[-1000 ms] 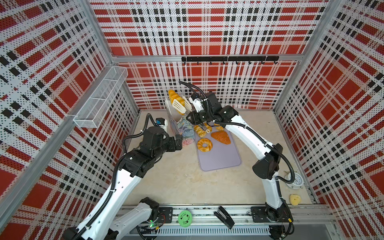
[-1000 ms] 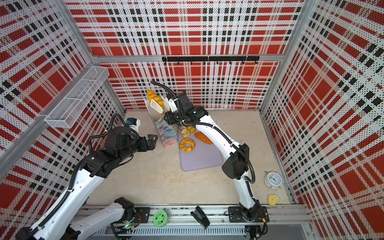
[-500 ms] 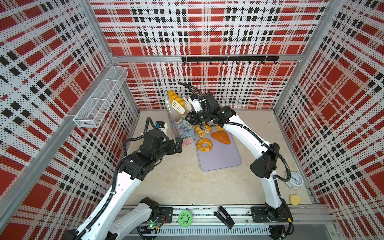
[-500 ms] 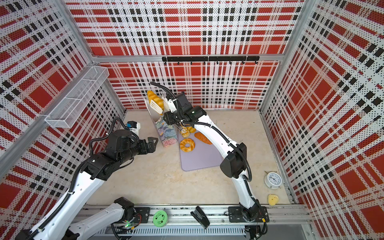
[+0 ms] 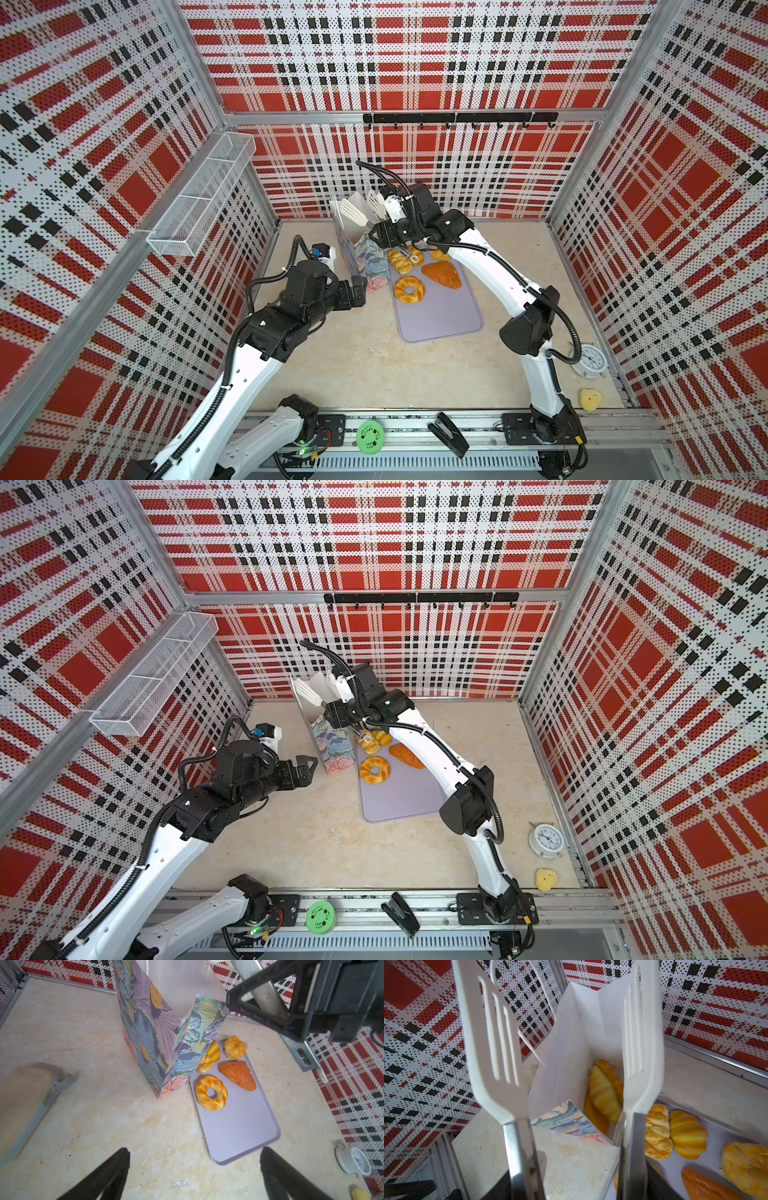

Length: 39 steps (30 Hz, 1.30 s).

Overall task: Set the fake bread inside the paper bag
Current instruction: 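Move the tongs back over the tray while the left gripper withdraws from the bag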

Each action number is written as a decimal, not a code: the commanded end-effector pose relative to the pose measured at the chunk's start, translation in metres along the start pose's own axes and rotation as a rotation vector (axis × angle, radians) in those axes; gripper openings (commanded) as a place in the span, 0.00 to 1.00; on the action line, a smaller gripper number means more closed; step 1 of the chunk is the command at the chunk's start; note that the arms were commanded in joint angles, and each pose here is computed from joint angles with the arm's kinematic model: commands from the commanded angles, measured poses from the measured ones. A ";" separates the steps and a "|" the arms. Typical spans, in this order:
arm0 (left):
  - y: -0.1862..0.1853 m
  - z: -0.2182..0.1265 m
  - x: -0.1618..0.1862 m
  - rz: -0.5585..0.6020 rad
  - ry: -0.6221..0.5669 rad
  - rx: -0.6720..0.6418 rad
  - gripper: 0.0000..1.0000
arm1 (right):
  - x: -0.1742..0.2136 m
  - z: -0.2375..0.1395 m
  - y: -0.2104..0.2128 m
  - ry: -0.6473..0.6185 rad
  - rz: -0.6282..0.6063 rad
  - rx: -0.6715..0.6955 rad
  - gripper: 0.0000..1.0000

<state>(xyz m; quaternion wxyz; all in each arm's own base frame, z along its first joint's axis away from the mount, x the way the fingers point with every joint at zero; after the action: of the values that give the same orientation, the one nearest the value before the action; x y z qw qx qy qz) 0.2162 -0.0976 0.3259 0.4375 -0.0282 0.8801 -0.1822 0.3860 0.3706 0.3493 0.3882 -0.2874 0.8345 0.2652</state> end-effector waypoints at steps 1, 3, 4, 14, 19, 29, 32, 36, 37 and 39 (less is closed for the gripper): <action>-0.006 -0.007 -0.009 -0.013 -0.040 0.019 0.99 | -0.022 -0.023 0.005 -0.086 -0.043 -0.002 0.67; -0.006 -0.006 -0.008 -0.015 -0.039 0.014 0.99 | -0.022 -0.029 0.005 -0.090 -0.048 0.005 0.66; -0.007 -0.006 -0.007 -0.014 -0.037 0.015 1.00 | -0.023 -0.033 0.006 -0.092 -0.053 0.008 0.66; -0.013 -0.009 -0.009 0.006 -0.066 -0.007 0.99 | -0.008 -0.071 0.005 -0.090 -0.095 0.062 0.65; -0.022 -0.006 -0.003 0.028 -0.072 -0.009 0.99 | 0.010 -0.087 -0.004 -0.089 -0.095 0.091 0.64; -0.046 0.004 0.016 0.093 -0.074 0.003 0.99 | 0.054 -0.120 -0.040 -0.044 -0.070 0.209 0.63; -0.052 0.003 0.020 0.103 -0.112 -0.001 0.99 | 0.070 -0.128 -0.052 -0.021 -0.048 0.229 0.63; -0.058 0.003 0.024 0.096 -0.134 0.001 0.99 | 0.093 -0.138 -0.067 0.012 -0.025 0.270 0.63; -0.059 0.004 0.026 0.094 -0.136 0.003 0.99 | 0.100 -0.141 -0.072 0.023 -0.014 0.283 0.63; -0.061 0.004 0.031 0.094 -0.148 -0.002 0.99 | 0.115 -0.144 -0.082 0.049 0.015 0.302 0.63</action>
<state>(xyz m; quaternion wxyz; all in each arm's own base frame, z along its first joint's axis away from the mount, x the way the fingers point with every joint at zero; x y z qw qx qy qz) 0.1930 -0.1622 0.3190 0.4845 0.0286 0.8593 -0.1613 0.3095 0.1986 0.3099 0.3701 -0.2347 0.8888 0.1343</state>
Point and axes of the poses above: each gripper's point midway between its finger pads, its own z axis out along the fingers, its own y axis along the line the jaws close on, x = y × z, the point moved 7 cm from there along -z, back along the fingers, and after that the axes turned 3 degrees about -z, right-handed, at the moved point
